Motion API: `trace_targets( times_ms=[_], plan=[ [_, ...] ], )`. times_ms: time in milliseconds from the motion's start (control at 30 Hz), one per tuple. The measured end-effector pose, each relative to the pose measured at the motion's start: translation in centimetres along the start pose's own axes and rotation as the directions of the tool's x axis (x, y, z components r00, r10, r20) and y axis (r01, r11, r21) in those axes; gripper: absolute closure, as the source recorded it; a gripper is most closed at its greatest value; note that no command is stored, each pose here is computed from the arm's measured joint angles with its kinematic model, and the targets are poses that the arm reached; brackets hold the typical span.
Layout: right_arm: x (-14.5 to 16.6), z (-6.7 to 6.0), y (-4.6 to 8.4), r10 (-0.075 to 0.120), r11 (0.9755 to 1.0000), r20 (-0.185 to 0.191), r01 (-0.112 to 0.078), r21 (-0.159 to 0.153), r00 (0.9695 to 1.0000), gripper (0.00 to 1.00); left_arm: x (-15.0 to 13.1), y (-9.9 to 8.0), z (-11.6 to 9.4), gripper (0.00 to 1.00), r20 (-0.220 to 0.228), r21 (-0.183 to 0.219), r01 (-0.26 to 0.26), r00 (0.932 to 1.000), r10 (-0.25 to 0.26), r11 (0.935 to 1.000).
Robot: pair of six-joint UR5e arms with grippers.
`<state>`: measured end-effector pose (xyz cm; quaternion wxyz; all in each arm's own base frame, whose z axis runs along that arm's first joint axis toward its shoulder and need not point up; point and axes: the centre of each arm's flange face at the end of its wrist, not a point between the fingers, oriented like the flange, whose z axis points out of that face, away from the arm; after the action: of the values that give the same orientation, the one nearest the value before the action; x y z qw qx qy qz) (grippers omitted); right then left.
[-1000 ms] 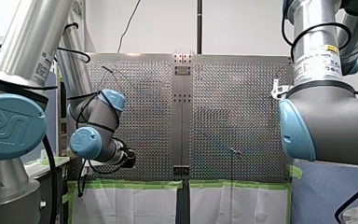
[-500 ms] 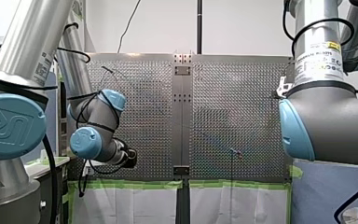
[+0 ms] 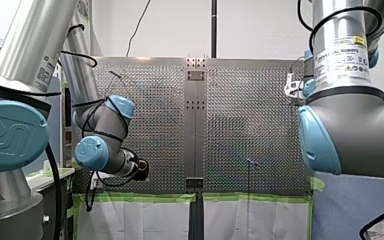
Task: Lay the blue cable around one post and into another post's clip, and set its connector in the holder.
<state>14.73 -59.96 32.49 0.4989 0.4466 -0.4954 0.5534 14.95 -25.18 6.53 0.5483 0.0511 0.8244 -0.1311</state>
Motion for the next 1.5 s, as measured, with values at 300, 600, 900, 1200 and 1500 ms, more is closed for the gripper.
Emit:
trace_targets(
  times_ms=[300,600,900,1200,1500],
  plan=[
    [1.4,-3.6,-3.9,-0.027,0.9988,-0.042,0.029,0.04,0.9988,0.01,-0.9,-0.6,1.0,0.0,0.064,0.014,0.031,0.9975,-0.032,0.9994],
    [-3.1,-6.9,-6.7,-0.091,0.9936,0.048,0.087,0.071,0.9947,0.01,-3.4,-1.8,3.5,0.0,0.196,-0.006,0.074,0.9781,-0.071,0.9973],
    [-9.8,-10.3,-9.0,-0.114,0.9918,0.137,0.104,0.074,0.984,0.01,-5.5,-2.6,5.6,0.0,0.277,-0.038,0.101,0.9569,-0.087,0.9941],
    [-13.9,-13.8,-11.8,-0.124,0.9902,0.181,0.11,0.086,0.9755,0.01,-5.2,-2.1,5.3,0.0,0.247,-0.093,0.057,0.9684,-0.033,0.994],
    [-14.0,-15.6,-15.4,-0.095,0.9847,0.176,0.067,0.161,0.9797,0.01,-4.2,-0.9,4.1,0.0,0.182,-0.18,-0.027,0.9814,0.06,0.9833]
  ],
)
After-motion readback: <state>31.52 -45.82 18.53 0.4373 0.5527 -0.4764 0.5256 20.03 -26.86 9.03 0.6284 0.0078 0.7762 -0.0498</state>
